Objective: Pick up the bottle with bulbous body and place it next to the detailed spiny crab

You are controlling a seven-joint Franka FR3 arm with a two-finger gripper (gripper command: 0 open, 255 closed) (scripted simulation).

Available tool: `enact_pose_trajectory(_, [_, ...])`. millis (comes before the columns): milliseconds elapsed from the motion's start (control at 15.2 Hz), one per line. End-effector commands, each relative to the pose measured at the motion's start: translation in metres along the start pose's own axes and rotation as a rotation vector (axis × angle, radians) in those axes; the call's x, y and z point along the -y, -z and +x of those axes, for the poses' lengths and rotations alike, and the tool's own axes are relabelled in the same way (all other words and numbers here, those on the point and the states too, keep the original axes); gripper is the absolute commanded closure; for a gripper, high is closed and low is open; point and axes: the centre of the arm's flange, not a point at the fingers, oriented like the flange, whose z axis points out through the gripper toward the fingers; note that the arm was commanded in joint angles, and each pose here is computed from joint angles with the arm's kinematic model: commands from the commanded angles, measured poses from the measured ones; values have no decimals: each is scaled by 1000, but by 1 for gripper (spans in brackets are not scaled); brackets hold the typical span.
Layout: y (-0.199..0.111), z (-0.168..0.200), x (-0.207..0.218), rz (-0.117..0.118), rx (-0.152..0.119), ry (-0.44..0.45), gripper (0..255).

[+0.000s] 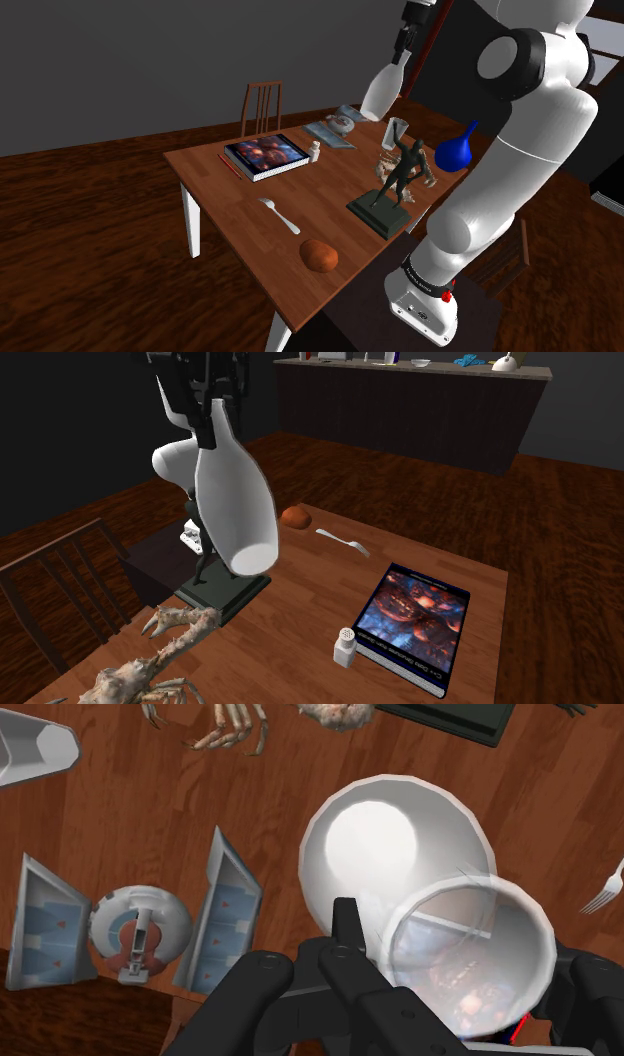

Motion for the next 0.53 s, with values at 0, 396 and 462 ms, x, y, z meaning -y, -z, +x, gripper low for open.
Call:
enact_pose_trajectory(0, [-11, 0, 0, -1, -1, 0, 255])
enact_pose_trajectory(396, [-42, 1, 0, -1, -1, 0, 255])
enact_pose_trajectory(462, [-48, 1, 0, -1, -1, 0, 255])
